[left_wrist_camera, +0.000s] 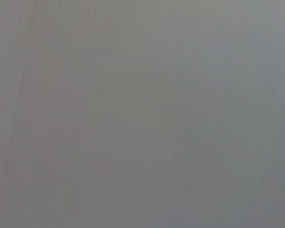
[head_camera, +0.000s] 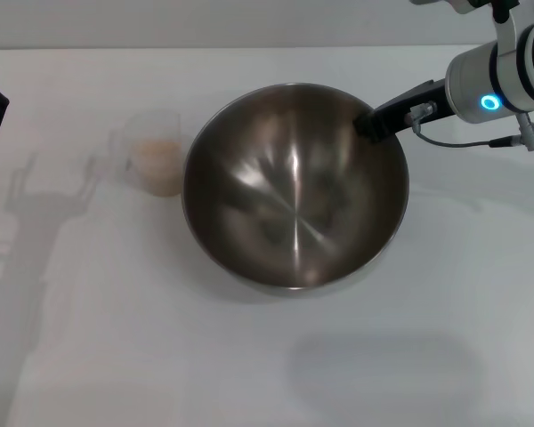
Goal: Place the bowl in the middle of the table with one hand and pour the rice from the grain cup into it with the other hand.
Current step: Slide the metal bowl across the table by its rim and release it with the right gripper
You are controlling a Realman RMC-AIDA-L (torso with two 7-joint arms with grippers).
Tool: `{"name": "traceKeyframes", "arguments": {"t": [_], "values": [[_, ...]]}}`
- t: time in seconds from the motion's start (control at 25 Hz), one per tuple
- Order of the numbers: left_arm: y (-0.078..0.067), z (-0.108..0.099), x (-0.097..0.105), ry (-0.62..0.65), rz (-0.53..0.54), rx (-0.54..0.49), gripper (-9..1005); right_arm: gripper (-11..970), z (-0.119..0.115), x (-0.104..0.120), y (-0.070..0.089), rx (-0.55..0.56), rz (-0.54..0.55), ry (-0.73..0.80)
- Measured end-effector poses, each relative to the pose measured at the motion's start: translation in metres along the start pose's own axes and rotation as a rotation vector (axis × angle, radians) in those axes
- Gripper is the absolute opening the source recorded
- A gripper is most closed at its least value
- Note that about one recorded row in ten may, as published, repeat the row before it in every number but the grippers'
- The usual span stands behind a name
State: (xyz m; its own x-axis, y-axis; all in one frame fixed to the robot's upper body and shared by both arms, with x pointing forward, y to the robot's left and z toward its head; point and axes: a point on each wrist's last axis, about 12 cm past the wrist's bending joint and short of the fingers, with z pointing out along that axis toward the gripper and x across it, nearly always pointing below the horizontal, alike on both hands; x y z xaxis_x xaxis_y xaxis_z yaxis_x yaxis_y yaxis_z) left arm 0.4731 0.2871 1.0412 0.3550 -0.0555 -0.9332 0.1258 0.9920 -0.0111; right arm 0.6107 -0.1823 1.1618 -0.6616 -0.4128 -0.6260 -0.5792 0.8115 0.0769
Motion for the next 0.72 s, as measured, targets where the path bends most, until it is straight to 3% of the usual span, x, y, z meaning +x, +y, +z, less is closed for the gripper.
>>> {"name": "traceKeyframes", "arguments": {"t": [0.32, 0.72], "values": [[-0.0007, -0.0015, -0.0010, -0.008, -0.003, 0.006, 743, 33, 0.0035, 0.0016, -0.0023, 0.003, 0.016, 0.023], [-0.0018, -0.0032, -0.0014, -0.012, -0.008, 0.006, 738, 166, 0.0009, -0.0001, -0.0066, 0.059, -0.006, 0.037]]}}
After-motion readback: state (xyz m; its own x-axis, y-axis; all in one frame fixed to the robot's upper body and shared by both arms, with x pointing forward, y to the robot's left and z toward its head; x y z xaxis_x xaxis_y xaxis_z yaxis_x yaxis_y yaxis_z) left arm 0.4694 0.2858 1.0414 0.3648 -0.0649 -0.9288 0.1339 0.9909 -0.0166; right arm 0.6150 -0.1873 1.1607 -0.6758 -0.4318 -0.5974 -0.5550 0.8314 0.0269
